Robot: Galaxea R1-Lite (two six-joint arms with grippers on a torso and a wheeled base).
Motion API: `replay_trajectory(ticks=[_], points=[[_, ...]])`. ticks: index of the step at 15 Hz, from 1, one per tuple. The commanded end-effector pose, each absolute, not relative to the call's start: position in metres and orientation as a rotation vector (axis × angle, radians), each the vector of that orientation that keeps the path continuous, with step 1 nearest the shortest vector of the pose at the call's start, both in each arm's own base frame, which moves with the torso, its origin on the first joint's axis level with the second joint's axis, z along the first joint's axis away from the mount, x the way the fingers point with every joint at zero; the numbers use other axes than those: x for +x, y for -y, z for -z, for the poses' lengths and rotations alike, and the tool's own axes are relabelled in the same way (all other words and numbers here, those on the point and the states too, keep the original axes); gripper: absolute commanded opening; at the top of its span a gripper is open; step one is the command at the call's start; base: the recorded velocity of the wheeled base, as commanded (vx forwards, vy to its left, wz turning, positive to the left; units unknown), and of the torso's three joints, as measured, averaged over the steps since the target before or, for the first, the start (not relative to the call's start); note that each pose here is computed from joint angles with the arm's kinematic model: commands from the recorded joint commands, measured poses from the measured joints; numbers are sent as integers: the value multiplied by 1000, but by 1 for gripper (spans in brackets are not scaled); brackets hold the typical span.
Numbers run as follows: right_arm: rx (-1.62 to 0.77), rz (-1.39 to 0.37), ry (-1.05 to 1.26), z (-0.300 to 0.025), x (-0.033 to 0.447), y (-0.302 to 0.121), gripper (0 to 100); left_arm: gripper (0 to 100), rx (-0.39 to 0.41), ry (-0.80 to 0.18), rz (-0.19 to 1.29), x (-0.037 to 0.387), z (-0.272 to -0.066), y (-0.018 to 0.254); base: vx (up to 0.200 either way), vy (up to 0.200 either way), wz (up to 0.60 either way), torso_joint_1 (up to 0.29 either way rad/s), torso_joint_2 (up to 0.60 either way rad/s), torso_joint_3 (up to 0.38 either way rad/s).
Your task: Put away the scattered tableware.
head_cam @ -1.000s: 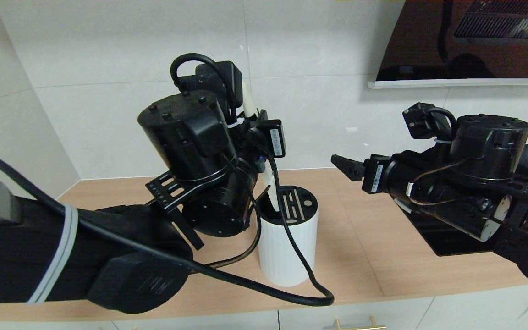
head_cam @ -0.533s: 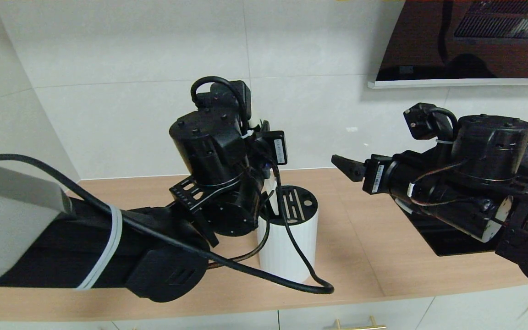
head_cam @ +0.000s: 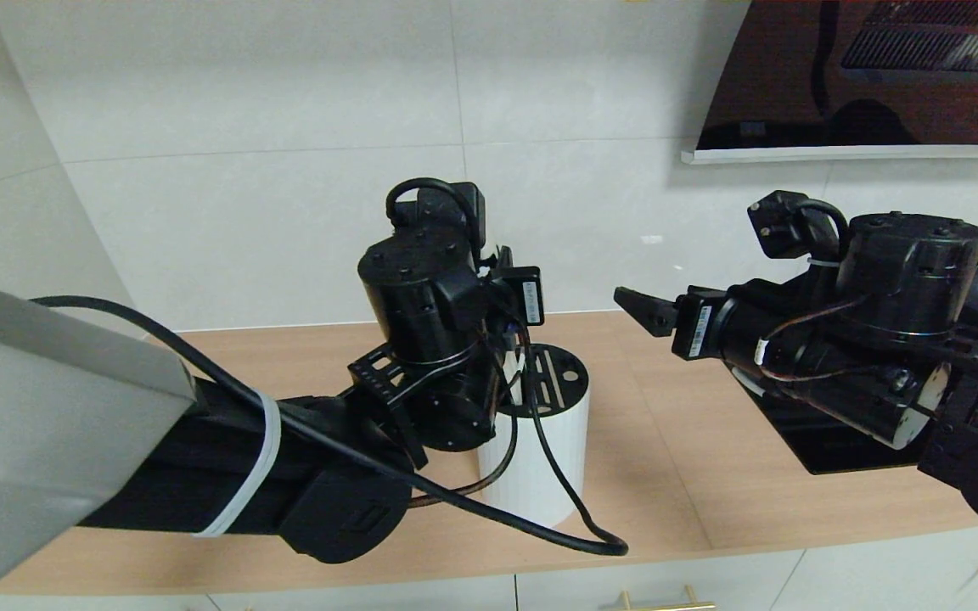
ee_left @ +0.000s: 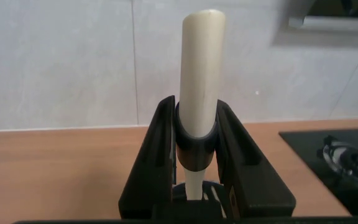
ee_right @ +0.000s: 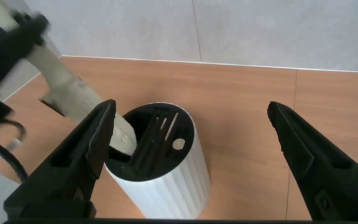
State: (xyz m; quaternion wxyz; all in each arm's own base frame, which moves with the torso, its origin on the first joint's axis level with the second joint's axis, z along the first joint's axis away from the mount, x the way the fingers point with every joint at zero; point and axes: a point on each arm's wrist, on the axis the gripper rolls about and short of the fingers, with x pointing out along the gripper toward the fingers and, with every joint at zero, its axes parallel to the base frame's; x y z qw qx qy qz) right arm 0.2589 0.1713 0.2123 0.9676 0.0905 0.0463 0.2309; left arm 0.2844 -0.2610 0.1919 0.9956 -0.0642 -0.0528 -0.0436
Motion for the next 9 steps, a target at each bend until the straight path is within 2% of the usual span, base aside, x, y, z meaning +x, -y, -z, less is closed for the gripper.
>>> replay_trajectory(ticks=[1,9], points=[[183,-468,-93,-212,259,-171,100,0,-118,89,89,287,-183,264,0,0,0,0,0,0],[182,-467,-96,-211,259,-172,100,0,-72,12,85,294,-146,272,0,0,0,0,0,0]])
